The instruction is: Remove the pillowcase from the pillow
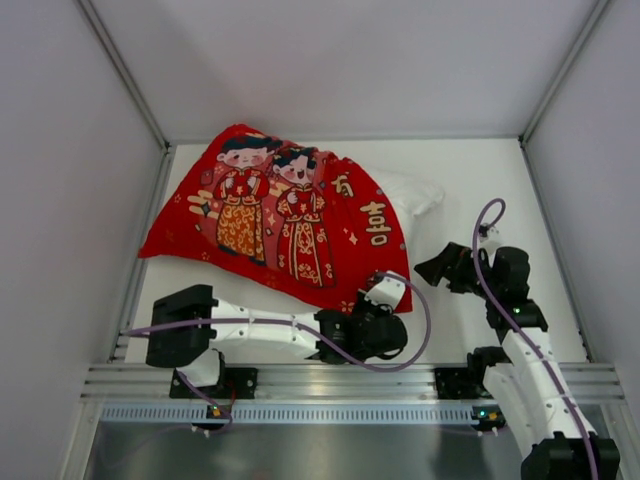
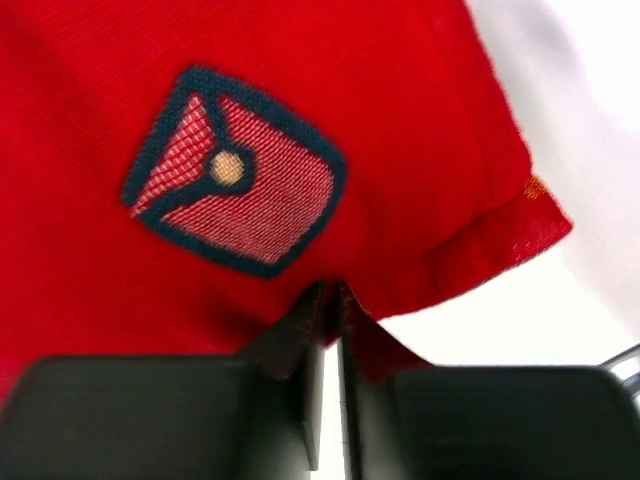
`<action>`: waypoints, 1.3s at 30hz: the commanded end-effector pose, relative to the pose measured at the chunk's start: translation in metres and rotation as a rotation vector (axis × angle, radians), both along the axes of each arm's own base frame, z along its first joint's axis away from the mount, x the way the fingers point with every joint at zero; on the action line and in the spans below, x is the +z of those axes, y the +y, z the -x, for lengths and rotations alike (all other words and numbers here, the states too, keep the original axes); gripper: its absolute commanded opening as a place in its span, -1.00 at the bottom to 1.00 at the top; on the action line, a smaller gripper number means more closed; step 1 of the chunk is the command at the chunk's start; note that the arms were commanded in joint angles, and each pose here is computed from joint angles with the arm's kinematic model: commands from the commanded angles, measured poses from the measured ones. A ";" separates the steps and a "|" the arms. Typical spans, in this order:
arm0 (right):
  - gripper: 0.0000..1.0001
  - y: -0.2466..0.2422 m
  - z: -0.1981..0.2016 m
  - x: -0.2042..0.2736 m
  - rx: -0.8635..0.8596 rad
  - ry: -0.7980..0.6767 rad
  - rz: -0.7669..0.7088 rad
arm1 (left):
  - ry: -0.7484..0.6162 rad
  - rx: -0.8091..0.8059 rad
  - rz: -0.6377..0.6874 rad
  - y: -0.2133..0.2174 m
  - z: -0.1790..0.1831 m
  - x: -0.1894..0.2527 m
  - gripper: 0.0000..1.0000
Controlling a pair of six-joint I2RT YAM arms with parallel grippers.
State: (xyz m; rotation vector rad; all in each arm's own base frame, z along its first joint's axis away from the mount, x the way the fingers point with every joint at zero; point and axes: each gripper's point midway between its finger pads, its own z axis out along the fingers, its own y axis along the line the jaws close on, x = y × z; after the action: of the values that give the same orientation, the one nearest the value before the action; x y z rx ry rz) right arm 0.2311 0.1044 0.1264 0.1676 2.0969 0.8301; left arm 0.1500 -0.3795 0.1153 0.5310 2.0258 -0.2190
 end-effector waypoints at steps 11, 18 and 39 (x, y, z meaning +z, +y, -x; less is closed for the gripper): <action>0.99 0.012 -0.004 0.020 0.056 -0.097 -0.010 | -0.049 -0.146 0.111 -0.037 0.039 0.057 0.36; 0.99 0.009 -0.001 0.019 0.050 -0.098 0.002 | -0.089 -0.140 0.090 -0.058 0.028 0.054 0.70; 0.99 0.015 -0.004 0.027 0.079 -0.126 -0.027 | -0.048 0.114 0.154 0.002 -0.050 0.024 -1.00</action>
State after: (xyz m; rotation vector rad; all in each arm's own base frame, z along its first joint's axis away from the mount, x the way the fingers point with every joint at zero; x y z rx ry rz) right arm 0.2282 0.1118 0.1370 0.1128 2.0572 0.8608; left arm 0.1959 -0.3991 0.1256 0.4066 1.9845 -0.2674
